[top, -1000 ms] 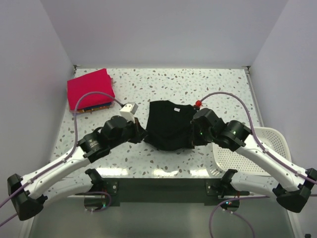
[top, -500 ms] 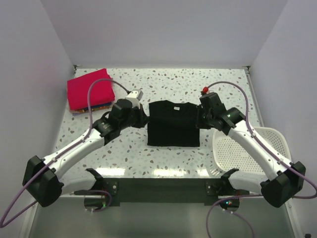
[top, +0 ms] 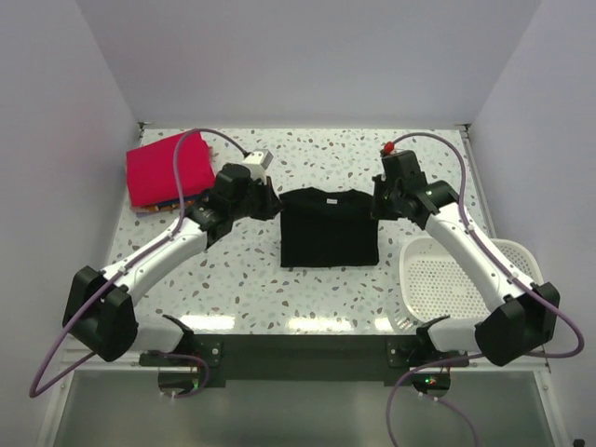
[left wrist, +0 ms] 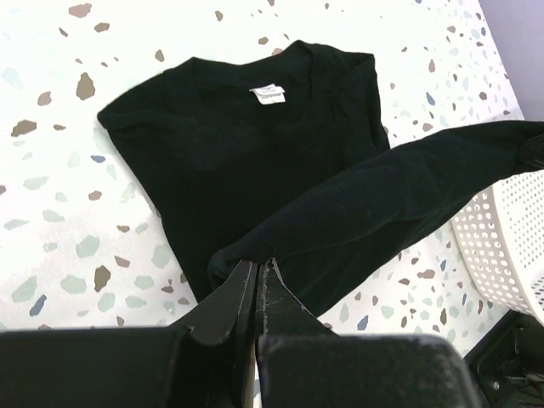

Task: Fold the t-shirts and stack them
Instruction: Fold the tshirt, then neatly place the folded tshirt to the corner

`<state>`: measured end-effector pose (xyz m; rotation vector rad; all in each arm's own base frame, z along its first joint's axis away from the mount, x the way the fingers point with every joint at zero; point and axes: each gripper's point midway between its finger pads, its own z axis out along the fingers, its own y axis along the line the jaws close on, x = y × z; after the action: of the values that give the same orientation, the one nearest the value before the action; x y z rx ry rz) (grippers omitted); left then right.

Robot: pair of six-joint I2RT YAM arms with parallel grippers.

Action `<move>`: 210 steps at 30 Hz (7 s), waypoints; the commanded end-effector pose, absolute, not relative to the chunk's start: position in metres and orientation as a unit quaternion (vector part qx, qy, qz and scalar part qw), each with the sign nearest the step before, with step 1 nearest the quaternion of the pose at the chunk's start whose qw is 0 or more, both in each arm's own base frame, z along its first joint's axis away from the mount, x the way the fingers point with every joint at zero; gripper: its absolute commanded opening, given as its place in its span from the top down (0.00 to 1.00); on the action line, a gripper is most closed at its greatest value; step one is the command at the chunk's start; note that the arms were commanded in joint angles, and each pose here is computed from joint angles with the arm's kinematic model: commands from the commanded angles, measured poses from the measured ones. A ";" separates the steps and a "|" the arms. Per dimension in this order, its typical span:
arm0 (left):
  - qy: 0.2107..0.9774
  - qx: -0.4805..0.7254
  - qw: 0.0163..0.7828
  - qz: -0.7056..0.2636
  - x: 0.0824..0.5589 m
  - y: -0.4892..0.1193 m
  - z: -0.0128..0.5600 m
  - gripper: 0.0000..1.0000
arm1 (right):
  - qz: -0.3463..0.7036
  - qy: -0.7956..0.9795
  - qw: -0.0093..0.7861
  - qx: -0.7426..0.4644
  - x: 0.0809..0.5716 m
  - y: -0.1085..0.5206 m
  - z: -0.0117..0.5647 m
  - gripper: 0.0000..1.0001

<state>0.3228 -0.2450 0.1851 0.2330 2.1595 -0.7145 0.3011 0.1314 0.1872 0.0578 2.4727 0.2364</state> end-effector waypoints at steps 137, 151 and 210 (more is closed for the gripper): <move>0.880 0.175 0.395 -0.196 0.490 -0.156 0.174 1.00 | 0.256 0.945 0.193 -0.063 0.334 0.172 0.083 0.25; 0.855 0.114 0.478 -0.170 0.530 -0.056 0.276 1.00 | 0.278 0.941 0.180 -0.067 0.329 0.179 0.078 0.25; 0.785 -0.138 0.604 0.032 0.391 0.065 0.310 0.00 | 0.235 0.908 0.343 -0.054 0.344 0.165 0.168 0.18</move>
<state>0.3967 0.0899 0.2982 -0.3274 1.9059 0.1229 0.3327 0.1703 0.1459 -0.1719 2.4556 0.6608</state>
